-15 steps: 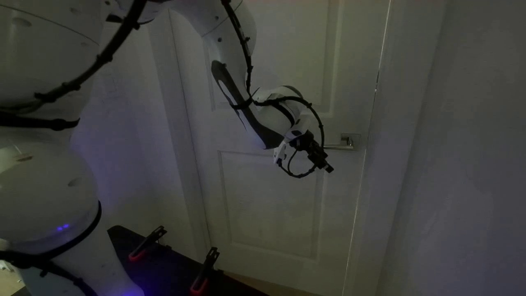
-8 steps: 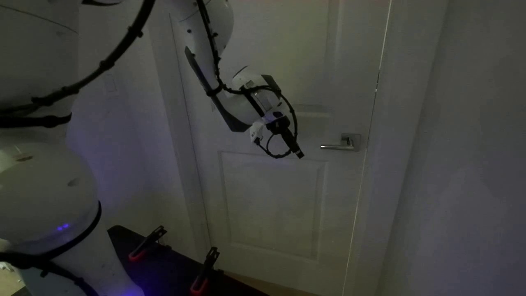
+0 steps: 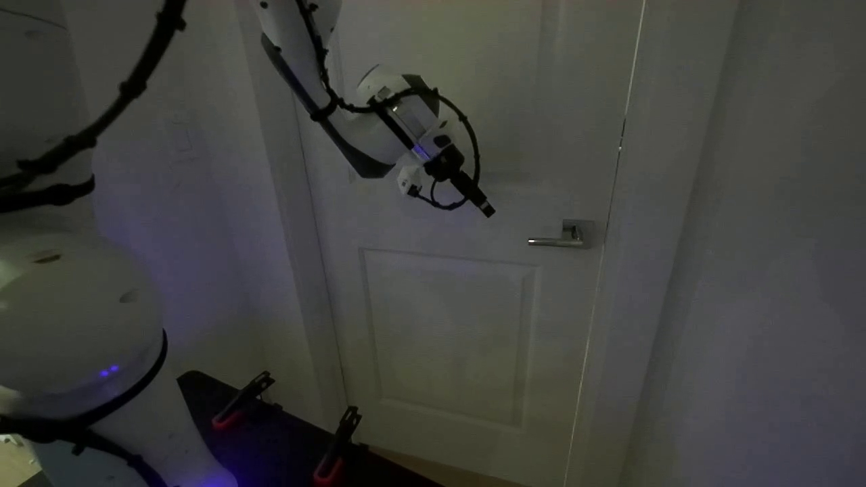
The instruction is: Close the door
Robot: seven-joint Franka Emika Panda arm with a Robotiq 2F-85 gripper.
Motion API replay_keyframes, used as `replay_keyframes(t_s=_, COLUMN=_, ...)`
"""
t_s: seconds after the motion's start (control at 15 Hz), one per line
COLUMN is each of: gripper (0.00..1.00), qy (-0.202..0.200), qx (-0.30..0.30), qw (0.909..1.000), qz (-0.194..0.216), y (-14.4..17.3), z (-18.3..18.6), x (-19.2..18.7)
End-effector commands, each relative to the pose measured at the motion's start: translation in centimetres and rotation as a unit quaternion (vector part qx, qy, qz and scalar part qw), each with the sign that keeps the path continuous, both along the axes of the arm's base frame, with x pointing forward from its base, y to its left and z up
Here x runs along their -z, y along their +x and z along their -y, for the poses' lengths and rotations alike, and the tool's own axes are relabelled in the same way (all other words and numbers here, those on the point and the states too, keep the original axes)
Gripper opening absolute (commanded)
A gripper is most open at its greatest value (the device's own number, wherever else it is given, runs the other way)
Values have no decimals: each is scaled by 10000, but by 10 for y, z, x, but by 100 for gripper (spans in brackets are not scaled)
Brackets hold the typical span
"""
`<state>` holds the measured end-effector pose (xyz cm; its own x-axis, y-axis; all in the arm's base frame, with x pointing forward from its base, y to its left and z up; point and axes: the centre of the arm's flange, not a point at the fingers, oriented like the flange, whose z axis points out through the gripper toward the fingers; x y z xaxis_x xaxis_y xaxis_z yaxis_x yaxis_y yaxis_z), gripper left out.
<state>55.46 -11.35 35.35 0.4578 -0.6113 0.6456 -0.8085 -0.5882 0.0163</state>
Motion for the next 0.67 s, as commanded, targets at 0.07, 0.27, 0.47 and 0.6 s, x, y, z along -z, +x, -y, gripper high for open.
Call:
replay_keyframes(t_s=0.07, gripper=100, qy=-437, qx=173, qw=9988, qz=145, y=-9, z=17, x=-10)
replay_keyframes(t_s=0.27, gripper=100, qy=-541, qx=234, qw=9973, qz=443, y=-9, z=36, x=2)
replay_keyframes(t_s=0.47, gripper=100, qy=-697, qx=396, qw=9944, qz=695, y=-8, z=52, x=10)
replay_keyframes(t_s=0.6, gripper=100, qy=-753, qx=505, qw=9926, qz=808, y=-8, z=62, x=16)
